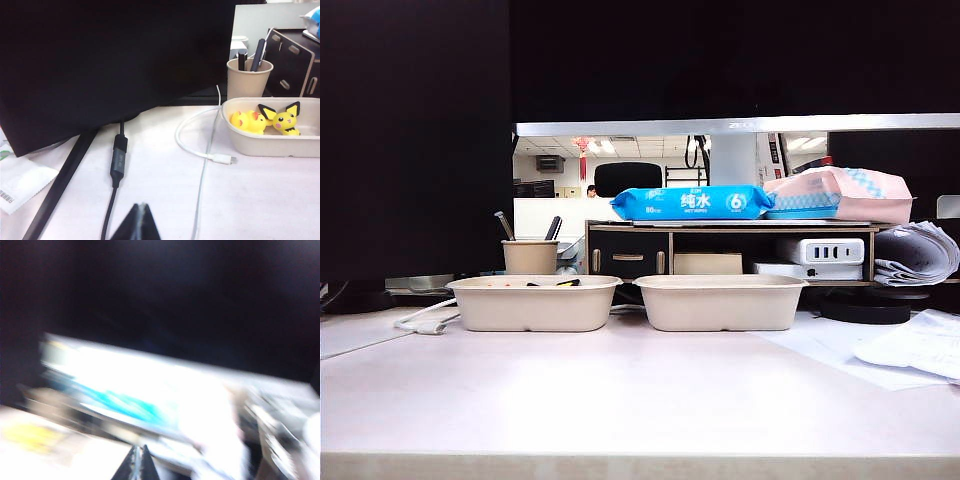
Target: Put the dolls with similar colors into the same paper box, while dolls with different colors go into separate paper boxes.
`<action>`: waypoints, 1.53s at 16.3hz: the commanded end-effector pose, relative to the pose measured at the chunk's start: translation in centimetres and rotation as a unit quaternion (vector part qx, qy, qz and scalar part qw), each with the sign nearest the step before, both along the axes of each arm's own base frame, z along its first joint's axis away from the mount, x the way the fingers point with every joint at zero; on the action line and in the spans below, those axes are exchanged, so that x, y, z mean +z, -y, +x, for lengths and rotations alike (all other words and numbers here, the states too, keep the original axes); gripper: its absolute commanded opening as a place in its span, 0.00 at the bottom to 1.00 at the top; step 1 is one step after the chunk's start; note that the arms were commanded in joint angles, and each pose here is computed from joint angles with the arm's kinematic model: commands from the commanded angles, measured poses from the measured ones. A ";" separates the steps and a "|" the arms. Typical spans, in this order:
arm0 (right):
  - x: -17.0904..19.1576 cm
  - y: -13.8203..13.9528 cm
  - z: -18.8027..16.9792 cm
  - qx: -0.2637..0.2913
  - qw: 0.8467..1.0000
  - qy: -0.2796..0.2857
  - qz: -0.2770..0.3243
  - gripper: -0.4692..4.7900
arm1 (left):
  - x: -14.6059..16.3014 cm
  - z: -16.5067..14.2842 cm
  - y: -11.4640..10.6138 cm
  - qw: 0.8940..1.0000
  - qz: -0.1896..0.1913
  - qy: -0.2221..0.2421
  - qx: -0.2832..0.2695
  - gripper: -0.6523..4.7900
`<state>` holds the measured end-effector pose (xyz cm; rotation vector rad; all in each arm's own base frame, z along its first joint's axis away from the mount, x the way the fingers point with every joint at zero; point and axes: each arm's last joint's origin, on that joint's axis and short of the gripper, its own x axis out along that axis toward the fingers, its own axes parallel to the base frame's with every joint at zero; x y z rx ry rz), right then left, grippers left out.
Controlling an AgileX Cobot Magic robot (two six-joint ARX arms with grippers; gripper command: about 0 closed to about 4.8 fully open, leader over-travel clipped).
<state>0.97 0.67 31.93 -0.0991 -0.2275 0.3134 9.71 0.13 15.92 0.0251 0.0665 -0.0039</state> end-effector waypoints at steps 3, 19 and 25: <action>-10.6 -0.2 7.5 -0.062 0.996 -0.043 0.057 0.08 | 0.1 0.0 0.0 1.000 0.000 0.003 0.001 0.11; -14.5 0.7 8.7 -0.146 0.983 -0.072 0.079 0.08 | 0.1 0.0 0.0 1.000 0.000 0.003 0.001 0.11; -14.5 0.7 8.7 -0.146 0.983 -0.073 0.079 0.08 | 0.1 0.0 0.0 1.000 0.000 0.003 0.001 0.11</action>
